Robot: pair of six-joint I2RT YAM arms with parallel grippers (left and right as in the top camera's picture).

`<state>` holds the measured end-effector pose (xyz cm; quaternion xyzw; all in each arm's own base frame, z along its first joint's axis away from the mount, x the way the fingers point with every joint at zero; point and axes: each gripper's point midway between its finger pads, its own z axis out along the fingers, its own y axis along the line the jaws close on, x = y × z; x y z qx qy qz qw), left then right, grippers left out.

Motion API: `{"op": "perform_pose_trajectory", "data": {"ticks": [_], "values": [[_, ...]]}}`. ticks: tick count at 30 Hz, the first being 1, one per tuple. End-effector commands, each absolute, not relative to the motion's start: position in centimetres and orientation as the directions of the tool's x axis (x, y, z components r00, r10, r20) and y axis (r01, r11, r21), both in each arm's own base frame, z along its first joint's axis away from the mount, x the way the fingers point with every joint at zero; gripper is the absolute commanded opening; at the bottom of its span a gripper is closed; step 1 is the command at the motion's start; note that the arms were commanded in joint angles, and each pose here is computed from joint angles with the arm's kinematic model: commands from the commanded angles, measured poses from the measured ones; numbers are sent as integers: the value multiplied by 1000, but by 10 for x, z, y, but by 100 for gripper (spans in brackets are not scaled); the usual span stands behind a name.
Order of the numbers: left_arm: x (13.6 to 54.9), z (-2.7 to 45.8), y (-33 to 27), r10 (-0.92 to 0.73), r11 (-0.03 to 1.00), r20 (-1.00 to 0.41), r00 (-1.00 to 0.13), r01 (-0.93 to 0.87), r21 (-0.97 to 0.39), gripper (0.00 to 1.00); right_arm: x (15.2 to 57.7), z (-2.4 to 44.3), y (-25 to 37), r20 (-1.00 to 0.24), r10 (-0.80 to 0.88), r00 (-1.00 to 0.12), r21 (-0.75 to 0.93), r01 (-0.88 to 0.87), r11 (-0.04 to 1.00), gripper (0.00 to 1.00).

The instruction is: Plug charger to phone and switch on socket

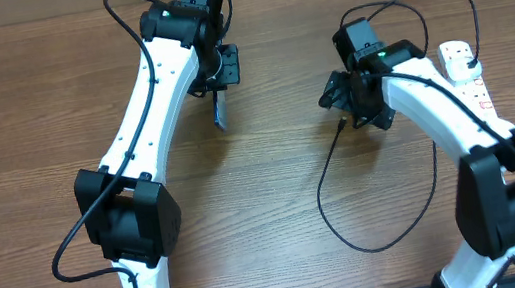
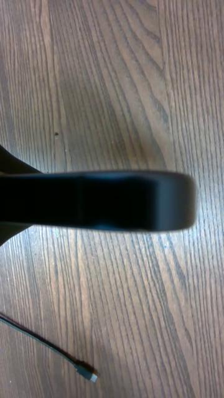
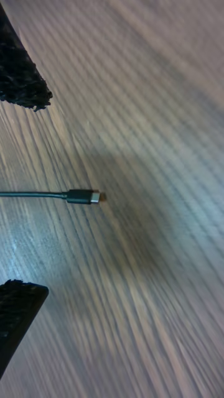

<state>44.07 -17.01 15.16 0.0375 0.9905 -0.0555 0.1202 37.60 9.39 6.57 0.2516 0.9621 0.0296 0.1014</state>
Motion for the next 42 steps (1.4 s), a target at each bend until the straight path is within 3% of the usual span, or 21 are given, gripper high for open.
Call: {"op": "perform_pose_trajectory", "data": {"ticks": [1, 8, 10, 15, 19, 20, 29, 42], "values": [[443, 159, -171, 44, 989, -258, -965, 79, -124, 4, 365, 32, 104, -66, 491, -868, 108, 483, 869, 89], [444, 160, -171, 44, 989, -263, -964, 80, -125, 4, 360, -6, 104, -2, 493, -870, 52, 492, 869, 86], [444, 160, -171, 44, 989, -264, -963, 80, -125, 4, 360, -9, 107, 11, 481, -877, 67, 481, 874, 79], [444, 160, -172, 44, 989, -265, -963, 80, -126, 4, 360, -9, 109, 16, 467, -884, 76, 467, 881, 48], [445, 160, -172, 43, 989, -269, -962, 80, -127, 4, 359, -14, 108, 26, 467, -884, 66, 468, 881, 39], [445, 160, -172, 43, 989, -269, -962, 80, -127, 4, 358, -16, 108, 30, 467, -884, 63, 468, 881, 32], [446, 160, -172, 43, 989, -270, -962, 80, -128, 4, 361, -18, 104, 26, 478, -878, 67, 478, 876, 17], [447, 161, -173, 43, 988, -276, -960, 81, -129, 4, 366, -15, 105, 33, 481, -876, 95, 482, 871, 7]]}}
